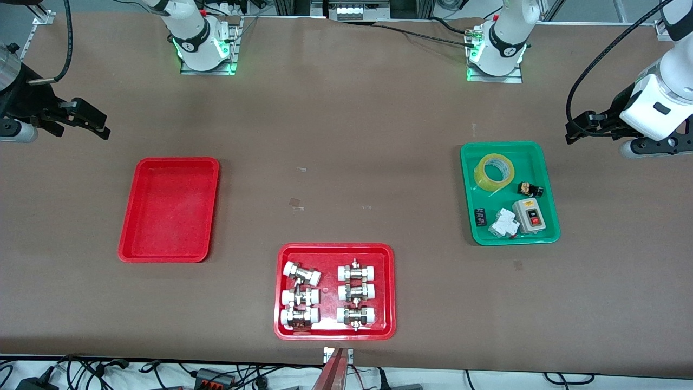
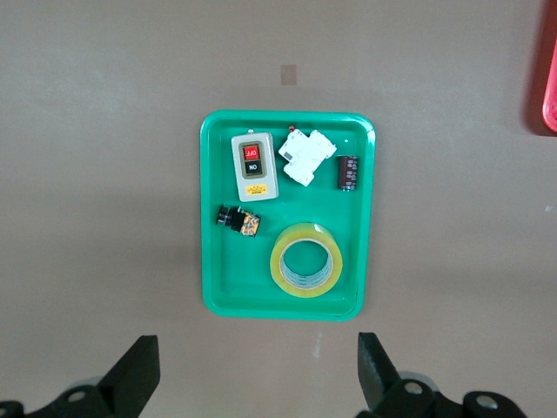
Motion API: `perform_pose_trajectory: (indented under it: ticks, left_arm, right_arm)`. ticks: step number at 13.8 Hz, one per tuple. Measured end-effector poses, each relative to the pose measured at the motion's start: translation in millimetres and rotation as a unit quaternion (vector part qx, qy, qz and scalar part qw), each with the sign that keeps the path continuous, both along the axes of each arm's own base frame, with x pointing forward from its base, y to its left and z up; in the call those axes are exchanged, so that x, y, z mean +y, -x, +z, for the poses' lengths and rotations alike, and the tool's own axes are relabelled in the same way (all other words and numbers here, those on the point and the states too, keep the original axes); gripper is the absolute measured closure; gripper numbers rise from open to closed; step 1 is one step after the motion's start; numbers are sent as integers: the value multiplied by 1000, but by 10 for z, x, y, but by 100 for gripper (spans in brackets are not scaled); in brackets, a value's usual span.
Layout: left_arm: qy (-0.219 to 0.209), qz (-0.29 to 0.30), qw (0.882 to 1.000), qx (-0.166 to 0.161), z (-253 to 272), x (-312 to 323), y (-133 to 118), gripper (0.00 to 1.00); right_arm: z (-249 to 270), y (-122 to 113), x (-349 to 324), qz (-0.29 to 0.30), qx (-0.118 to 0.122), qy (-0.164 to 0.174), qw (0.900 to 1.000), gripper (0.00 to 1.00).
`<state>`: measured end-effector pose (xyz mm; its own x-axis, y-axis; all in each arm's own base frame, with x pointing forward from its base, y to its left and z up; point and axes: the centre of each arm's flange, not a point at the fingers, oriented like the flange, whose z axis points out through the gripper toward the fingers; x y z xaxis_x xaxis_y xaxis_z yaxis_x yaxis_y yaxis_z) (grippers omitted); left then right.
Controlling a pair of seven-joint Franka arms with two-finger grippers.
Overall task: Left arm passes tape to right arm into tray
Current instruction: 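Reach the left gripper down to the yellow tape roll on the green tray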
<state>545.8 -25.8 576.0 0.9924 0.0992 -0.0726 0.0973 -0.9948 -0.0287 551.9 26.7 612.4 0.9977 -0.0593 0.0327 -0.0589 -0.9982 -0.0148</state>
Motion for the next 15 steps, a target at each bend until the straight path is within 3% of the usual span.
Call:
perform_pose_trajectory:
  ticks: [6,9,12,15]
  left_arm:
    - [1,0,1000,-7,-25,11,-43,0]
    - [1,-2,1000,4,-144,13,-65,0]
    - [1,0,999,39,-572,57,-45,0]
    - [3,3,999,52,-1319,126,6,0]
  right_arm:
    - [-6,-8,50,7,-2,8,1000,0]
    - [-14,-12,50,7,-1,8,1000,0]
    - [-17,-14,49,6,-1,8,1000,0]
    - [-19,-15,50,6,-1,8,1000,0]
